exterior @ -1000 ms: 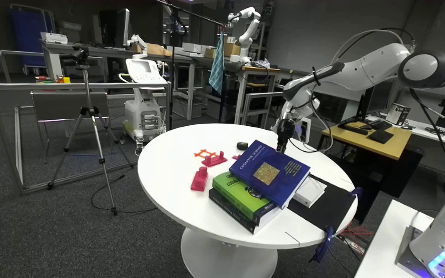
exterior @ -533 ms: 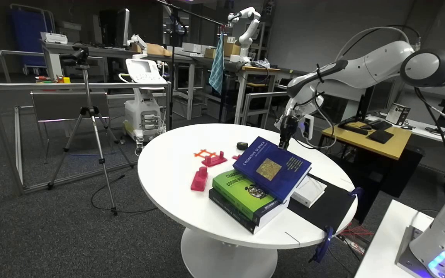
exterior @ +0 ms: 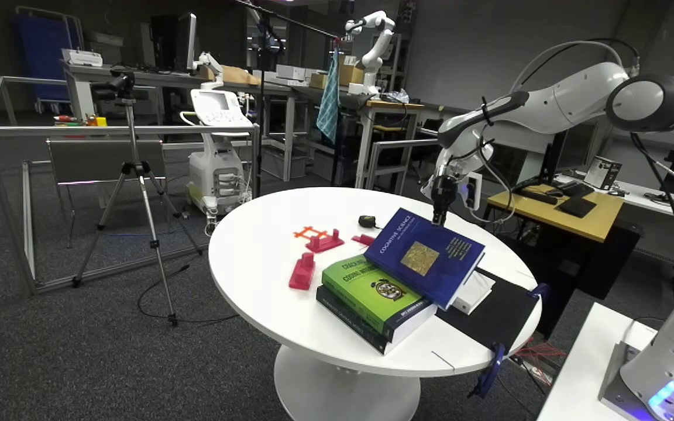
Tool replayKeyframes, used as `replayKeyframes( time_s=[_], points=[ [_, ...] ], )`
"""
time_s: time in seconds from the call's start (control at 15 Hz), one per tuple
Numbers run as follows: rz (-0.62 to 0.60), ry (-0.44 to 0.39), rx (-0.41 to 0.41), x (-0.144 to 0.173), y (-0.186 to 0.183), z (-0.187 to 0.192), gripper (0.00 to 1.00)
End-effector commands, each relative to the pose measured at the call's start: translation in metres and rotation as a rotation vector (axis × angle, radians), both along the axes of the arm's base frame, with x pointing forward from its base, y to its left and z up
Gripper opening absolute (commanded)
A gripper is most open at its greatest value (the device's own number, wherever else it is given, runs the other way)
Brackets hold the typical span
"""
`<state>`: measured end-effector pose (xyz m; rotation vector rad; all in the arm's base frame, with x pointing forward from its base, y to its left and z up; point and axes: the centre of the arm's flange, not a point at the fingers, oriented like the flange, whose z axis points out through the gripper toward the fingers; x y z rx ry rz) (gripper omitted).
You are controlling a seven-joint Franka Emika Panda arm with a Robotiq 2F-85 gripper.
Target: Move the blue book to the top of the white book on the right.
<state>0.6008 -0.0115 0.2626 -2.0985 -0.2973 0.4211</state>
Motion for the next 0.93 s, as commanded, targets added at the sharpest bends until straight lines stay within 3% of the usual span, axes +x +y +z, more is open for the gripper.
replayKeyframes(
  time_s=[0.0,0.87],
  points=[
    [0.024,0.04,0.063,-0.005,-0.02,0.042,0.15],
    [-0.022,0.057,0.081,-0.001,-0.078,0.048,0.15]
  ],
)
